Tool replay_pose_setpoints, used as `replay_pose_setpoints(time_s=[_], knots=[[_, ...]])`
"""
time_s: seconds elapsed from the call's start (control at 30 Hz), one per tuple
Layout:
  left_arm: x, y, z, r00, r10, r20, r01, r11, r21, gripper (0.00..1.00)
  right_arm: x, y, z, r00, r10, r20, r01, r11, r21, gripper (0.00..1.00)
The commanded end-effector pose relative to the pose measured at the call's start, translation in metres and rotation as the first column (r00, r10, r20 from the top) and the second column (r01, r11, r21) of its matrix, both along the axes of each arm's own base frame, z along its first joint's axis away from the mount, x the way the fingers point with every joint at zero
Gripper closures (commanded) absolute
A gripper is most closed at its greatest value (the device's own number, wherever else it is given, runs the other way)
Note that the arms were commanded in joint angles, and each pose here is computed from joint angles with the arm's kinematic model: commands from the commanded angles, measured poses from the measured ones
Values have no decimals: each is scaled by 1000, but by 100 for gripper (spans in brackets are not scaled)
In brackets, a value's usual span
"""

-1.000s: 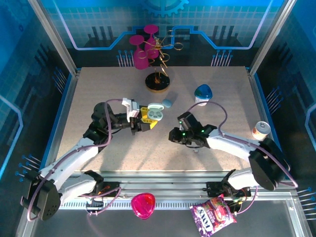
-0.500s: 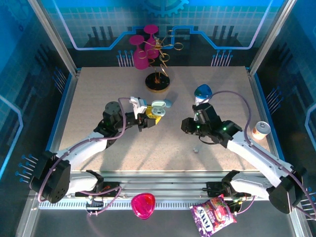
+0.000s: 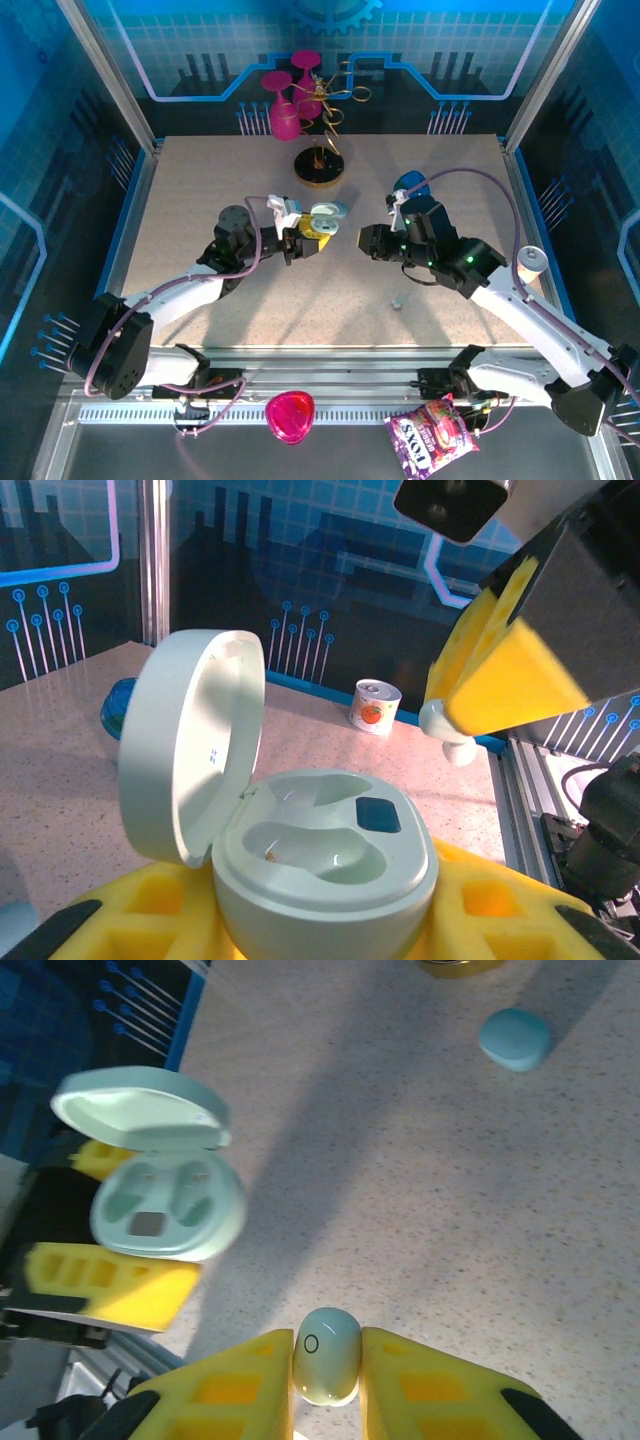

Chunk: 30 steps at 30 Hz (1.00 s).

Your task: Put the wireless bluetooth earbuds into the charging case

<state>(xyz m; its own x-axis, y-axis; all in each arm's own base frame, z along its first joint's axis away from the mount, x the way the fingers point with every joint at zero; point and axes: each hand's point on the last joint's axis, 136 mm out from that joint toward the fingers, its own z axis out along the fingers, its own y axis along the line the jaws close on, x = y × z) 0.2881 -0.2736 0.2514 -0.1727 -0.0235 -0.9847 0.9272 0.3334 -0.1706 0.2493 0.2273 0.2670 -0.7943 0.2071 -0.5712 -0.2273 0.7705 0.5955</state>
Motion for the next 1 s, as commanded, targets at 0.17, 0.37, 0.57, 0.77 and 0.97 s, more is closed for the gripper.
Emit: replay_pose_setpoints(time_s=[0.17,0.37,0.57,0.77,0.97], knots=[[1,-18,10,997,-28,68,28,1000,1,68,8,28,38,995,55,80,-65,990,124,79],[2,-27,11,996,-25,85,25,1000,9,68,16,46,42,993,81,89,-95,982,164,79],[0,-33,8,994,-24,107,20,999,35,68,20,55,45,991,96,94,-112,977,180,79],[-1,-36,7,993,-29,113,24,999,44,68,22,58,42,991,100,89,-115,977,179,79],[-2,-38,7,992,-37,121,31,998,48,69,25,62,37,992,104,77,-116,978,175,79]])
